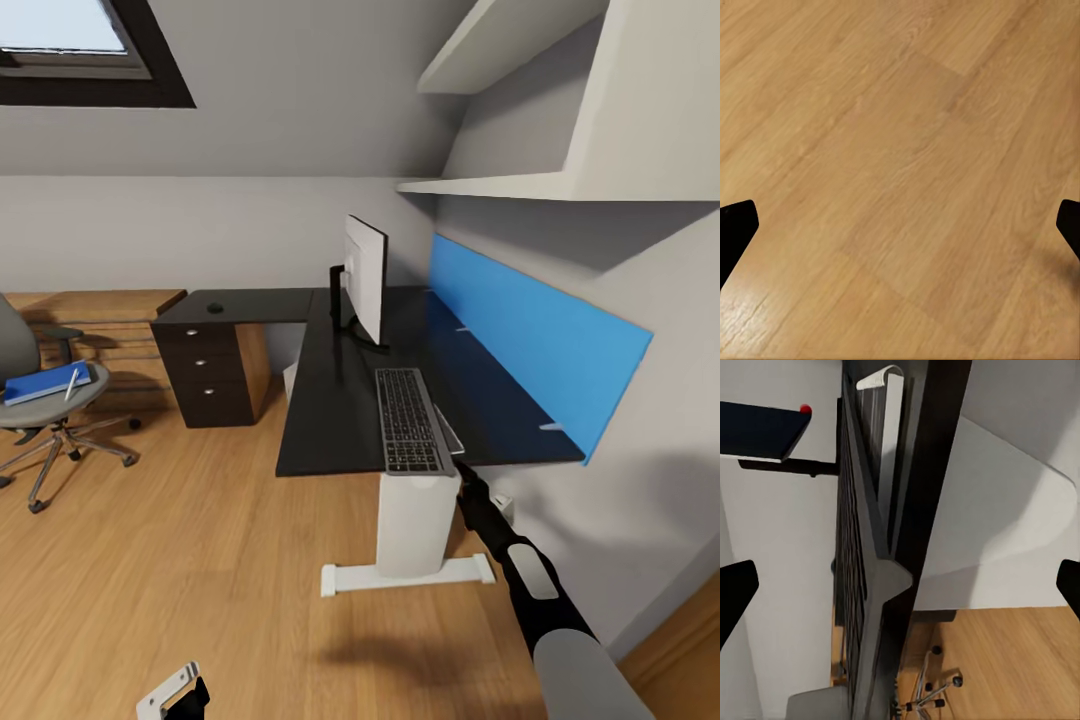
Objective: In the bedroom, organize the workspace by keeping the computer under the desk, ensuring the monitor is on the desk, placing the keyboard on the desk next to the monitor, placing the mouse on the desk next to the keyboard, moving the folder from the swivel chair onto the desk next to the mouse, stacking the notebook on top of the folder with the pen on top of the notebook, and positioning the swivel chair next to the desk.
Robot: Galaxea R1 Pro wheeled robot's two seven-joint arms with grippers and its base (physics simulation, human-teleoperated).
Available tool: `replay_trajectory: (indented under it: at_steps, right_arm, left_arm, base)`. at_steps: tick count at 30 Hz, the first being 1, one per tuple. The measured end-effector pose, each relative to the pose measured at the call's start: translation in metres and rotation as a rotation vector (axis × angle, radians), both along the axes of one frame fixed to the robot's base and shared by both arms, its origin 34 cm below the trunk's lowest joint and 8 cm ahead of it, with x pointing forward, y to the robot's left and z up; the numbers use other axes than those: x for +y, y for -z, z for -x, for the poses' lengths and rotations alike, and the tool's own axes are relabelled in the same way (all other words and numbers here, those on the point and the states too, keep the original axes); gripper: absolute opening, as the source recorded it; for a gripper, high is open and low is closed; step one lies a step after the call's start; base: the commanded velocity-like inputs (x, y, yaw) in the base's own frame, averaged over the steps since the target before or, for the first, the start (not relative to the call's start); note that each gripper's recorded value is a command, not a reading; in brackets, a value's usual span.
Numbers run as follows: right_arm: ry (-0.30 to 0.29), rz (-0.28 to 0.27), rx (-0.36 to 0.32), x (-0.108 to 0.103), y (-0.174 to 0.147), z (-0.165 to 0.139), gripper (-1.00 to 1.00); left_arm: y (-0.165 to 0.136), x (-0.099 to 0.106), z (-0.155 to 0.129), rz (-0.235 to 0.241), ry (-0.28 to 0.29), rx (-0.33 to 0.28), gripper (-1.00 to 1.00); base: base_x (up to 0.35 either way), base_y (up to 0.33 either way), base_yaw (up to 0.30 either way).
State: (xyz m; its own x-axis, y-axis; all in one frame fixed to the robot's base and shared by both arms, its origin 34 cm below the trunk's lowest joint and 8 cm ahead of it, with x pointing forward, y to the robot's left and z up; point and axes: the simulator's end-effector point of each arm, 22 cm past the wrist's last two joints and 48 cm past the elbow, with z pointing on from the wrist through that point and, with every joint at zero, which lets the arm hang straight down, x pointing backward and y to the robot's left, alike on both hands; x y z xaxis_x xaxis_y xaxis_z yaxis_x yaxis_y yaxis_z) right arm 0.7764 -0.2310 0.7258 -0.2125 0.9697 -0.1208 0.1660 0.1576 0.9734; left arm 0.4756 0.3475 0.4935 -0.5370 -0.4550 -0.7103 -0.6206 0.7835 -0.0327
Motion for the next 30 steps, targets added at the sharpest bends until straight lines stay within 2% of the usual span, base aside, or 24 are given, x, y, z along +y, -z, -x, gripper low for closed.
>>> replay_trajectory:
  at_steps: [16, 17, 18, 21, 26, 30]
  right_arm:
    - [0.018, -0.003, -0.005, -0.009, -0.002, -0.001, 1.00]
    - [0.021, -0.002, -0.006, -0.012, -0.002, -0.001, 1.00]
    - [0.047, 0.002, -0.006, -0.029, -0.002, -0.001, 1.00]
    - [0.071, 0.007, -0.007, -0.045, -0.002, 0.000, 1.00]
    - [0.084, 0.010, -0.008, -0.054, -0.003, 0.000, 1.00]
    - [0.083, 0.009, -0.006, -0.053, -0.002, 0.001, 1.00]
  left_arm:
    - [0.000, 0.000, 0.000, 0.001, 0.000, 0.001, 1.00]
    - [0.000, 0.000, 0.000, 0.001, 0.000, 0.001, 1.00]
    - [0.001, -0.001, 0.000, 0.002, 0.001, 0.002, 1.00]
    - [0.001, -0.002, 0.001, 0.002, 0.002, 0.003, 1.00]
    - [0.001, -0.003, 0.001, 0.003, 0.005, 0.005, 1.00]
    - [0.001, -0.003, 0.001, 0.003, 0.005, 0.005, 1.00]
  base:
    - [0.009, 0.007, 0.000]
    - [0.000, 0.000, 0.000]
    - [0.000, 0.000, 0.000]
    - [0.000, 0.000, 0.000]
    - [0.000, 0.000, 0.000]
    - [0.000, 0.000, 0.000]
